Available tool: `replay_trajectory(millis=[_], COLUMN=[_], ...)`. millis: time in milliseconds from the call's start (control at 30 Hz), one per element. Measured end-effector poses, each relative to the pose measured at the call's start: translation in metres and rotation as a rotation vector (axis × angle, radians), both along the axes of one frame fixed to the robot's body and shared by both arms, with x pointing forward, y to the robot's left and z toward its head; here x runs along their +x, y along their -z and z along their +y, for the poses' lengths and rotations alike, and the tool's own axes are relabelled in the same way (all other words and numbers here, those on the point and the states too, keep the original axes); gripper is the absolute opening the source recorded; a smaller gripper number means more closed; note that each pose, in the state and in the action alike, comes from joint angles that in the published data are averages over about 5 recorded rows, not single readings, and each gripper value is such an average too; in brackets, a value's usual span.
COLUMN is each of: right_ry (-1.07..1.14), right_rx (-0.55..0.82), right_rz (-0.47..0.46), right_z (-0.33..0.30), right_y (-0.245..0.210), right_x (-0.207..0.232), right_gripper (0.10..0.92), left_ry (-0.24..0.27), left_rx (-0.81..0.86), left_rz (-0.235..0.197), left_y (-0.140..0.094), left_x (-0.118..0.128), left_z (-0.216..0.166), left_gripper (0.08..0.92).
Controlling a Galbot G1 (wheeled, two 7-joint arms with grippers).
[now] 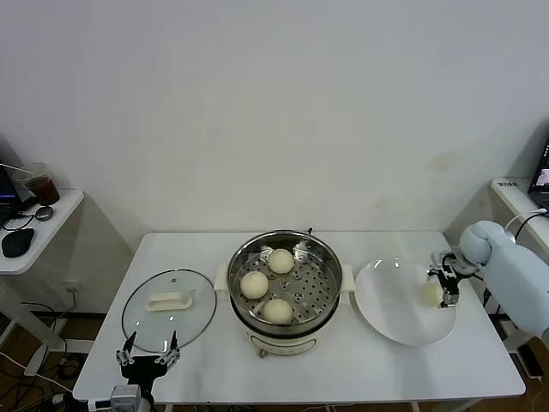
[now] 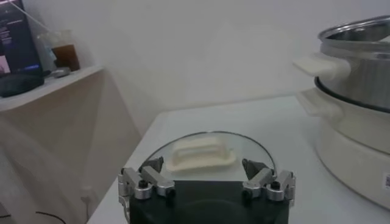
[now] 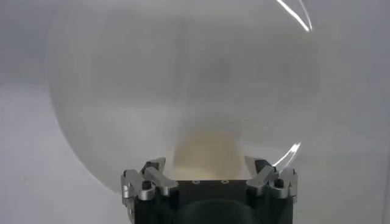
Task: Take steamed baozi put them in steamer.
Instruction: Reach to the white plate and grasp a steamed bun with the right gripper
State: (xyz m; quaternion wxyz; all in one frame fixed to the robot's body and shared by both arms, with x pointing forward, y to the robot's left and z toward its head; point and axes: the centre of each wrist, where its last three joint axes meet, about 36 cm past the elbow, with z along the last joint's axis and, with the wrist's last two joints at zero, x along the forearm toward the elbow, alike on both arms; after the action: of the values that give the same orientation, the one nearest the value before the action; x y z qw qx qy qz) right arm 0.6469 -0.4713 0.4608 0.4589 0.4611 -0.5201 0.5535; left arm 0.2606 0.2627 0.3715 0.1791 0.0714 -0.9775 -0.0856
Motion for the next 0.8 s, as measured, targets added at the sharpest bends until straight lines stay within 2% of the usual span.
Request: replay_trajectory(millis=[400, 800], right_ry=[0.019, 0.042], right_rx=[-0.010, 0.005], right_rz=[-0.003, -0.012], right_z=[-0.0023, -0.0023], right_y=[0.0074, 0.0057], right_x=[0.0008, 0.0034], right_gripper=[0.815, 0.597], left_ry=[0.002, 0.009], left_rx=[-0.001, -0.003], left_rz=[0.002, 0.002], left_y=[0.0014, 0.0020], left_x=[0.0003, 0.0012], left_z=[-0.0012, -0.0043], left_gripper=[0.823, 0.823])
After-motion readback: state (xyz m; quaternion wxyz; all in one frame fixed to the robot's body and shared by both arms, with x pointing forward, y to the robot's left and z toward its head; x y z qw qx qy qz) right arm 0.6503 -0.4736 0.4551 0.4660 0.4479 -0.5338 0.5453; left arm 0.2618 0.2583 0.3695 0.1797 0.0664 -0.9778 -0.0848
